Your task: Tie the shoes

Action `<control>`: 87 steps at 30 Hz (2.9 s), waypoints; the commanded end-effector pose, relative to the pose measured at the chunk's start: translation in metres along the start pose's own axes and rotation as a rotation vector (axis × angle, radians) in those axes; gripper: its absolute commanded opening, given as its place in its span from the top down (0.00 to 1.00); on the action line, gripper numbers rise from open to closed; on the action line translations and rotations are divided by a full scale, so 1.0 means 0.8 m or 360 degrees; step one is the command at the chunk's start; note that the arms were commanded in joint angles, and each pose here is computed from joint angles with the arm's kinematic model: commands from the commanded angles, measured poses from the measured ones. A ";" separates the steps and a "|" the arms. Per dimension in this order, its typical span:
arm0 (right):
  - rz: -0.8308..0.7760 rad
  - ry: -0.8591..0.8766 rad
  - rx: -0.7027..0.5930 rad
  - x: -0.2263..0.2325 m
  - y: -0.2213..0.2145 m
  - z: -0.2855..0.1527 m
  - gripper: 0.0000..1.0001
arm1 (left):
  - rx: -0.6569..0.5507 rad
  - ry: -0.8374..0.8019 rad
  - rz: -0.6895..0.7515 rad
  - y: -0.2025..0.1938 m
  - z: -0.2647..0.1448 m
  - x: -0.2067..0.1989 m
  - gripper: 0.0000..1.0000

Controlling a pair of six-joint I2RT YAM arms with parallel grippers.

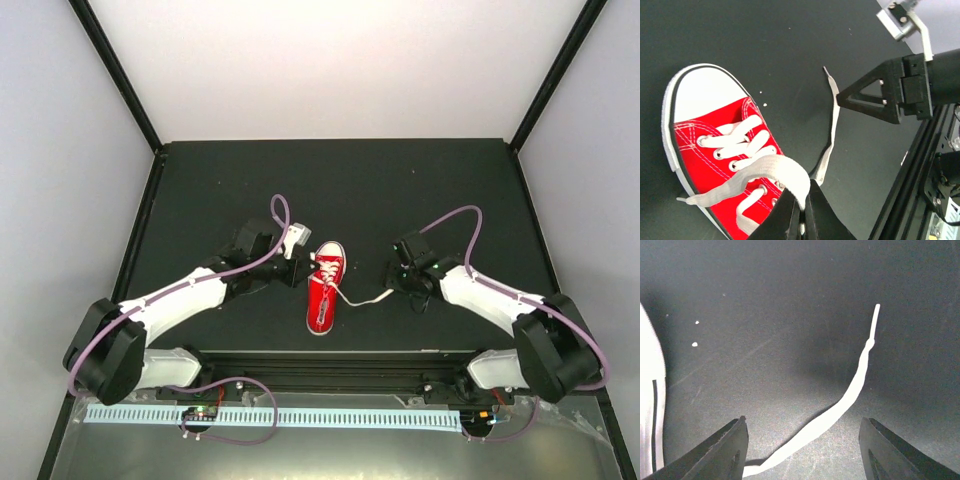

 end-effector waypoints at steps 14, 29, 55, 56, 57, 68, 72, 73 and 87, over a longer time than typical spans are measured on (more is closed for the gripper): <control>0.0101 -0.0106 0.0071 -0.004 -0.001 0.040 0.54 | 0.0007 -0.0158 0.0111 0.011 -0.001 -0.015 0.98; -0.0017 0.0290 -0.0308 0.046 0.056 -0.044 0.98 | 0.0228 -0.0266 0.0213 0.019 0.043 -0.020 0.99; -0.0161 0.0694 -0.0691 0.111 0.128 -0.158 0.98 | 0.0201 -0.0325 0.0225 0.042 0.066 -0.026 0.94; -0.0158 0.0677 -0.0692 0.109 0.128 -0.156 0.98 | 0.0199 -0.0338 0.0228 0.042 0.065 -0.027 0.94; -0.0155 0.0655 -0.0689 0.108 0.128 -0.154 0.98 | 0.0197 -0.0343 0.0230 0.042 0.065 -0.028 0.95; -0.0160 0.0599 -0.0684 0.113 0.139 -0.151 0.98 | 0.0191 -0.0394 0.0273 0.041 0.066 -0.035 0.93; -0.0182 0.0616 -0.0690 0.116 0.141 -0.153 0.98 | 0.0240 -0.0372 0.0275 0.040 0.074 -0.033 0.91; -0.0186 0.0619 -0.0692 0.116 0.141 -0.154 0.98 | 0.0247 -0.0367 0.0277 0.040 0.075 -0.032 0.90; -0.0225 0.0680 -0.0694 0.120 0.140 -0.162 0.98 | 0.0270 -0.0319 0.0285 0.045 0.083 -0.030 0.80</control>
Point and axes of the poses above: each gripper's point midway between its finger pads, its own z axis out along the fingers, its own x axis along the line the jaws close on, y = z × x, the point moved 9 cm from there along -z, back along the fingers, and after that the axes turned 5 degrees about -z, right-handed, at the moved point
